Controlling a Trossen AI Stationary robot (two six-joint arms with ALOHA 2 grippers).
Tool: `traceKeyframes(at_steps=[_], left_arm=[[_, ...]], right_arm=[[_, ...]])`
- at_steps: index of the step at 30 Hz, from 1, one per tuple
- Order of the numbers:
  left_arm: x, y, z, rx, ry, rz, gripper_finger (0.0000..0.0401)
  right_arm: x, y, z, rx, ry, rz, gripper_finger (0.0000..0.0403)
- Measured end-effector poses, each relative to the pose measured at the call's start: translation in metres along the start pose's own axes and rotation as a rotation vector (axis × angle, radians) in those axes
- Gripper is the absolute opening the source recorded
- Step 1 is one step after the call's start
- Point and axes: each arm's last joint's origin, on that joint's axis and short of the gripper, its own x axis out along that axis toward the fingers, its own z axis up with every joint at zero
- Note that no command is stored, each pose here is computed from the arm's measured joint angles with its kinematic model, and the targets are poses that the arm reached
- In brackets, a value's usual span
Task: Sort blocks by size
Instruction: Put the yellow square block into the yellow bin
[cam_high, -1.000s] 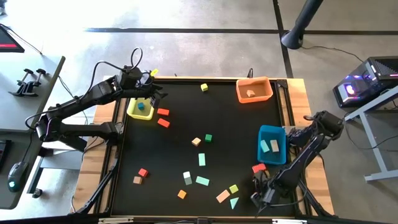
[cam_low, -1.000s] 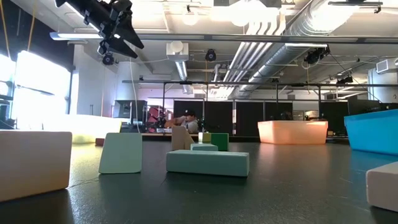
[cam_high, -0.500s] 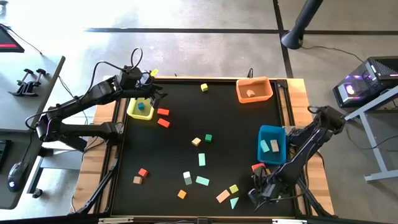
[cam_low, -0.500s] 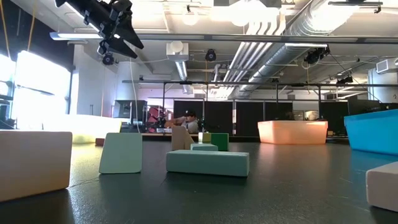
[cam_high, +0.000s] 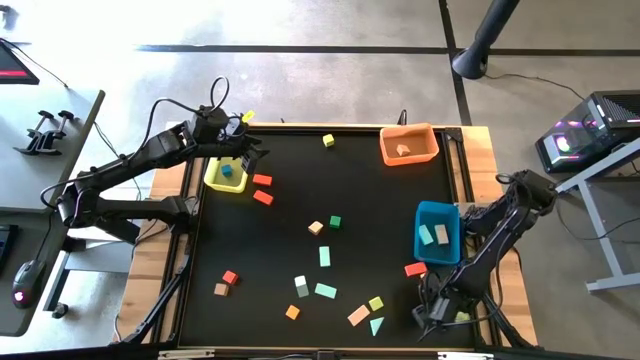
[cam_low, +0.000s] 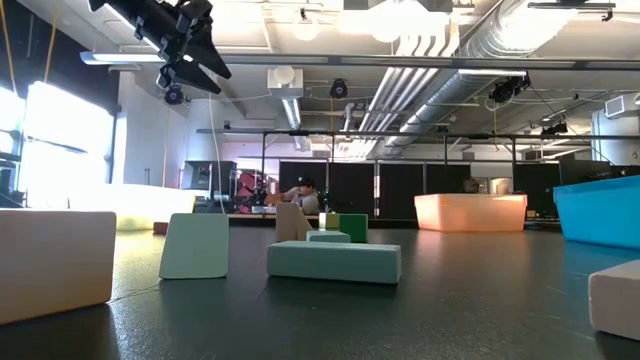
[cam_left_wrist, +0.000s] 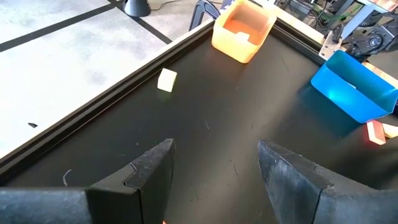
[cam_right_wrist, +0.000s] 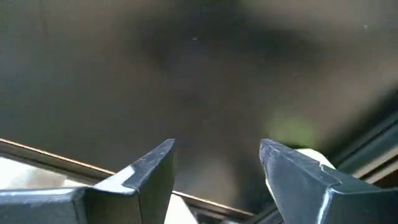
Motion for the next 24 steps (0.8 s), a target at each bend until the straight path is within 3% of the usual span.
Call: traceKeyframes(at_steps=[7, 13, 24], left_arm=[[0.000, 0.000, 0.000, 0.000, 0.000, 0.000, 0.0213], [0.000, 0.000, 0.000, 0.000, 0.000, 0.000, 0.0213], [0.000, 0.000, 0.000, 0.001, 0.000, 0.000, 0.0213]], right_arm=[[-0.015, 0.012, -0.004, -0.149, -0.049, 0.064, 0.0231], [-0.025, 0.006, -0.010, -0.178, -0.027, -0.060, 0.0231], [-0.004, -0.009, -0.007, -0.309, 0.104, -0.227, 0.0231]])
